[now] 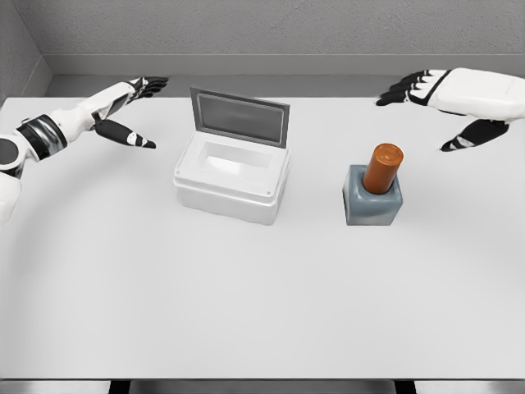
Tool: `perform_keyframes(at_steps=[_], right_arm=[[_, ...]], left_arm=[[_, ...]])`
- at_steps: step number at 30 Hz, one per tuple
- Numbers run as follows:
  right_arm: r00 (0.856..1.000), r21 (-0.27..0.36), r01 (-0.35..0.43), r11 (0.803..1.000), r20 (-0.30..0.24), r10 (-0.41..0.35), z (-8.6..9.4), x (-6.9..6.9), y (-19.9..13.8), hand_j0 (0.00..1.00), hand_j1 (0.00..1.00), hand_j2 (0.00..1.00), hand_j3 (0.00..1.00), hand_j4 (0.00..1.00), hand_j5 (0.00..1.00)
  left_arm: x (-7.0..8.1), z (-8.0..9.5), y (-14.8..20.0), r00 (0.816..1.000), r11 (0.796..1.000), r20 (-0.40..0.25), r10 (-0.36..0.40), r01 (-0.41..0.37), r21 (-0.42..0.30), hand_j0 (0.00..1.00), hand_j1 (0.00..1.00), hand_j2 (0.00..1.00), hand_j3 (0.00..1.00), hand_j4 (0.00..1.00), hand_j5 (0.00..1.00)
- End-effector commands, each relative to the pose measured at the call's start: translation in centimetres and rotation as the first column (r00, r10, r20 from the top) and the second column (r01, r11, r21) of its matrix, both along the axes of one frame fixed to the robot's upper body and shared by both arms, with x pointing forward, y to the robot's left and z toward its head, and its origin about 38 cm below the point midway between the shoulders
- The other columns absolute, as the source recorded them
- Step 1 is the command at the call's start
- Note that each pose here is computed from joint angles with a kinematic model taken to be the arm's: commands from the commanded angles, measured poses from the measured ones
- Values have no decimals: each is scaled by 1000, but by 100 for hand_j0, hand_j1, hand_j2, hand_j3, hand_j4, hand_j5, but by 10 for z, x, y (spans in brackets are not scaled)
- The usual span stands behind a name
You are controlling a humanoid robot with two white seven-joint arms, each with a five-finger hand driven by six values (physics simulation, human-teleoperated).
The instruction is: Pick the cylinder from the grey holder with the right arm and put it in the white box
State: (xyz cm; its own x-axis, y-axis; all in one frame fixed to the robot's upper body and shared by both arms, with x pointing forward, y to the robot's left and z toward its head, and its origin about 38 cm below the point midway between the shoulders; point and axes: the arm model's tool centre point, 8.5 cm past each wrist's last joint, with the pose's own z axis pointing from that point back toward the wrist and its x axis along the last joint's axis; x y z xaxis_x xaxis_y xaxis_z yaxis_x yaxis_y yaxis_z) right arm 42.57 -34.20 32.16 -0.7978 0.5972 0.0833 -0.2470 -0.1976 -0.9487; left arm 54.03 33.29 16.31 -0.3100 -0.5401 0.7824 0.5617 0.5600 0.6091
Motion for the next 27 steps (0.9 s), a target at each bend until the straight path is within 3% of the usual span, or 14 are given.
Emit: perform_keyframes(at_steps=[1, 4, 6, 10, 14, 23, 27], right_arm=[[1000, -82, 0, 997, 2, 0, 4, -14, -8, 100, 100, 100, 100, 100, 100], [999, -137, -40, 990, -34, 35, -13, -9, 6, 100, 100, 100, 100, 100, 100], [994, -188, -104, 977, -43, 97, -8, 1, 31, 100, 100, 100, 100, 100, 100], [991, -202, -125, 971, -77, 111, -21, -1, 36, 100, 100, 100, 100, 100, 100], [993, -188, -115, 975, -48, 108, -7, 2, 35, 100, 100, 100, 100, 100, 100], [987, -161, -157, 974, -54, 150, -12, 4, 54, 100, 100, 100, 100, 100, 100], [983, -163, -178, 970, -77, 168, -24, 4, 62, 100, 100, 100, 100, 100, 100]], left_arm=[[0, 1, 1, 1000, 1000, 0, 4, -4, -3, 100, 100, 100, 100, 100, 100], [0, 1, 2, 1000, 1000, -1, 7, -7, -2, 100, 100, 100, 100, 100, 100], [1, 0, 0, 1000, 1000, -1, 1, -1, 2, 100, 100, 100, 100, 100, 100], [1, 1, -2, 1000, 999, -1, -5, 5, 32, 100, 100, 100, 100, 100, 100], [2, 2, -1, 1000, 999, 1, -4, 4, 33, 100, 100, 100, 100, 100, 100], [1, 2, 2, 1000, 999, 0, 1, -1, 34, 100, 100, 100, 100, 100, 100], [1, 2, 1, 1000, 999, 0, -1, 1, 35, 100, 100, 100, 100, 100, 100]])
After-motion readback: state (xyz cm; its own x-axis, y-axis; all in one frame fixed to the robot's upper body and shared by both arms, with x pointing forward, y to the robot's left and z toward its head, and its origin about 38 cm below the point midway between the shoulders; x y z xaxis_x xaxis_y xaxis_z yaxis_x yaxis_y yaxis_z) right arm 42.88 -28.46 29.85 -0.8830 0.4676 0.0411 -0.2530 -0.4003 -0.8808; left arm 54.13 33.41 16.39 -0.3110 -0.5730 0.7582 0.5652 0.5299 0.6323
